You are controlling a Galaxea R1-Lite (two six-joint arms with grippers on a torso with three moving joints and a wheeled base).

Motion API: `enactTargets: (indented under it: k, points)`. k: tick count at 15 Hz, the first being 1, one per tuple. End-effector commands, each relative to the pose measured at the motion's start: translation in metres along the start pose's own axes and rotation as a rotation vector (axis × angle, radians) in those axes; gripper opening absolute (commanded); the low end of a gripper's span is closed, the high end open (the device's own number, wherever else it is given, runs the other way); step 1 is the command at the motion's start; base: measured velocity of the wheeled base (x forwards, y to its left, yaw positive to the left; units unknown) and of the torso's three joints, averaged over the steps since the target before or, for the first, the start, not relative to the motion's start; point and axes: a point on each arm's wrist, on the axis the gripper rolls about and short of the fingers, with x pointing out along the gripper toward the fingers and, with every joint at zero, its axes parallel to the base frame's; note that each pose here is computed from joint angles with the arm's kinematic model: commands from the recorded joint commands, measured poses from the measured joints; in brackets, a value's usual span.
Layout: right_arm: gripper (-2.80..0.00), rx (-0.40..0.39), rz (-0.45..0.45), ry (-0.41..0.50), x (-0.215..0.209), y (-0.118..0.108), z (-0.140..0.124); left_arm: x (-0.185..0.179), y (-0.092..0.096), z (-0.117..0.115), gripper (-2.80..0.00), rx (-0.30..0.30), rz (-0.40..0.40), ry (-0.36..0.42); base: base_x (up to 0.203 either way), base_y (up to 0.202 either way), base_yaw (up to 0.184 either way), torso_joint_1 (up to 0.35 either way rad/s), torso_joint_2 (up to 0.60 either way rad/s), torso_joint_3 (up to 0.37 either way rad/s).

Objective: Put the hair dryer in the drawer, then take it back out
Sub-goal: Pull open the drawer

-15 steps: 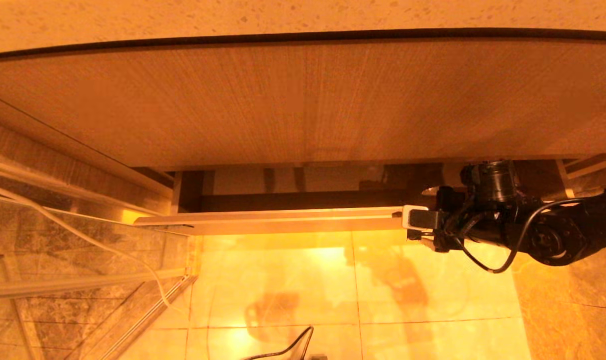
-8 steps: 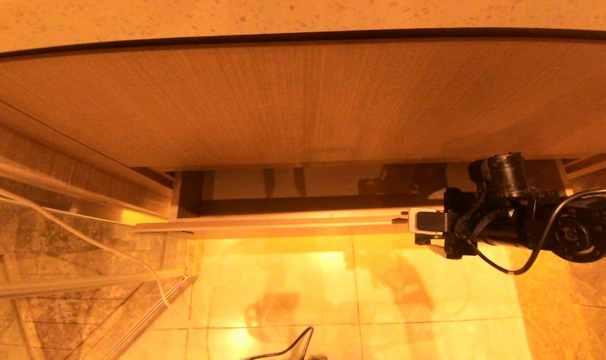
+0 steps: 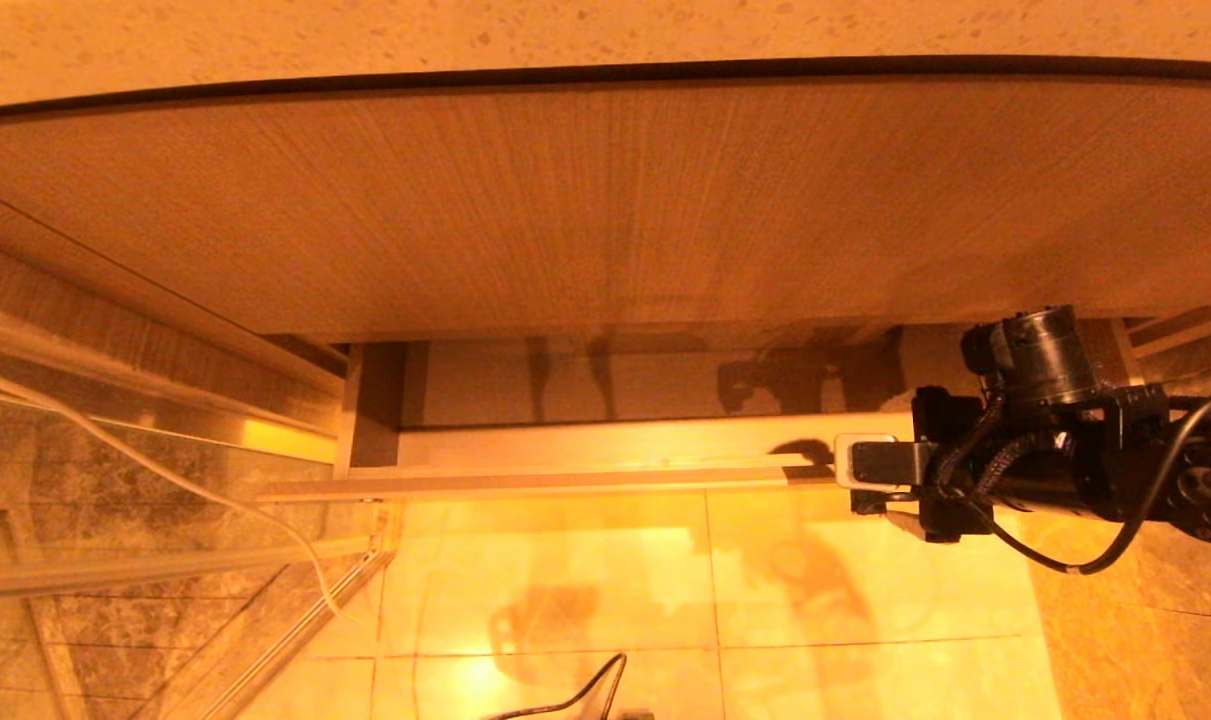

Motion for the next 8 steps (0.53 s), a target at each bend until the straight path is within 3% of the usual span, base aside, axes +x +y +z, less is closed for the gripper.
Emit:
enactTargets:
  k: [1,8]
  points:
    - [0.00,-0.001,-0.033,-0.013,-0.014,-0.004,-0.001,0.000,0.000,0.000,-2.80,-0.001,0.000,0.000,0.000,0.000,0.000,0.000,0.00,0.000]
    - [0.00,-0.005,-0.011,-0.134,-0.054,0.002,-0.009,0.000,0.000,0.000,-2.80,-0.001,0.000,0.000,0.000,0.000,0.000,0.000,0.00,0.000]
